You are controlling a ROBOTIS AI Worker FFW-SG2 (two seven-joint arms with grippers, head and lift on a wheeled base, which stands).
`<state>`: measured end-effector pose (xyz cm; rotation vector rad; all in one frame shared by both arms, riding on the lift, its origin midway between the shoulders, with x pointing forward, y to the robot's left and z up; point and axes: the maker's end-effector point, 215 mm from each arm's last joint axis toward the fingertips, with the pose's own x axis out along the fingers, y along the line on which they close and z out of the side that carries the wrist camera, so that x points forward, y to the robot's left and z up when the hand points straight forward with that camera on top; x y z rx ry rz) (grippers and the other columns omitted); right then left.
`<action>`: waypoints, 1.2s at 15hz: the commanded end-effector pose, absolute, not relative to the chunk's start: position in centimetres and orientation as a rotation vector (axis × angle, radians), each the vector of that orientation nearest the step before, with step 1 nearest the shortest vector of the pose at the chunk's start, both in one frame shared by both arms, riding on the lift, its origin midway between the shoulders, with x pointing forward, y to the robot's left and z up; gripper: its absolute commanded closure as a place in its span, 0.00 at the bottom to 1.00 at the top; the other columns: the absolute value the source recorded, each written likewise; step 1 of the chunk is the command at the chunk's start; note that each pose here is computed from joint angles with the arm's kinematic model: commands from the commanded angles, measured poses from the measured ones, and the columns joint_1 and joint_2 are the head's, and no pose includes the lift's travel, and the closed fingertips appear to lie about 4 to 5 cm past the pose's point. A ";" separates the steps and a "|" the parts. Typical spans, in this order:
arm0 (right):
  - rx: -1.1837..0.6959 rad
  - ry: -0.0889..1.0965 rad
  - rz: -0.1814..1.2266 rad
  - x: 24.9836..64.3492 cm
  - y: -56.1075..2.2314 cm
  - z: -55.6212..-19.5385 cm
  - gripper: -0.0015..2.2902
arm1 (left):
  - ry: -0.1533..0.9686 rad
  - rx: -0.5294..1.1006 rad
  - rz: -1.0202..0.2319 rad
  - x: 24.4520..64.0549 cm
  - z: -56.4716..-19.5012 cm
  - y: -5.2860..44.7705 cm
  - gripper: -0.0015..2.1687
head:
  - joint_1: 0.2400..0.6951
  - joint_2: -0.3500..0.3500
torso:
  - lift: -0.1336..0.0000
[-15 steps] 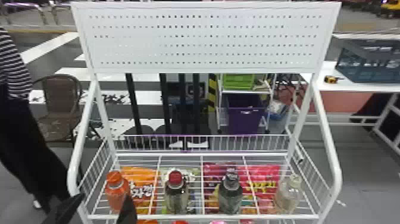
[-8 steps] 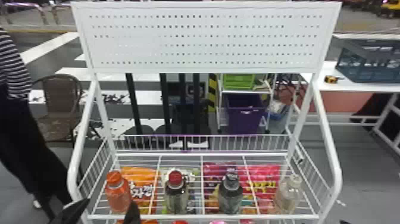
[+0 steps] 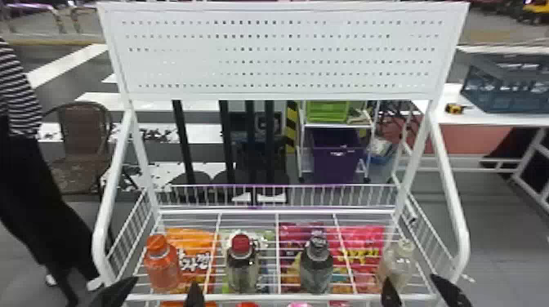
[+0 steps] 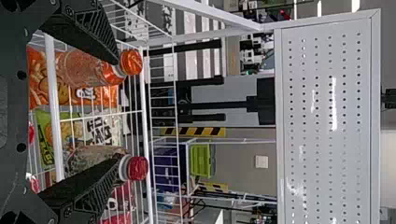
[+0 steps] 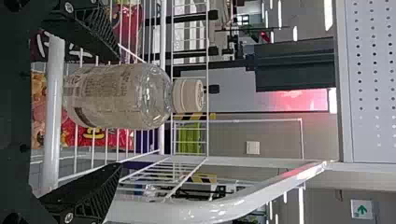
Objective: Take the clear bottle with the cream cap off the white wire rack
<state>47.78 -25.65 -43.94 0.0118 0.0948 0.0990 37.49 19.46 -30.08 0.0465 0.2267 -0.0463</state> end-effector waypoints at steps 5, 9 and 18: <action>0.016 0.121 0.133 52.1 -23.6 -44.6 0.04 | 0.244 0.054 -0.045 37.8 -30.9 19.6 0.07 | 0.57 0.50 | 1.00; 0.024 0.113 0.122 52.1 -22.6 -43.7 0.72 | 0.242 0.053 -0.045 37.5 -30.7 19.6 0.07 | 0.57 0.50 | 1.00; -0.010 0.050 0.099 43.6 -24.3 -34.7 0.80 | 0.197 0.055 -0.048 36.4 -28.8 19.5 0.07 | 0.57 0.50 | 1.00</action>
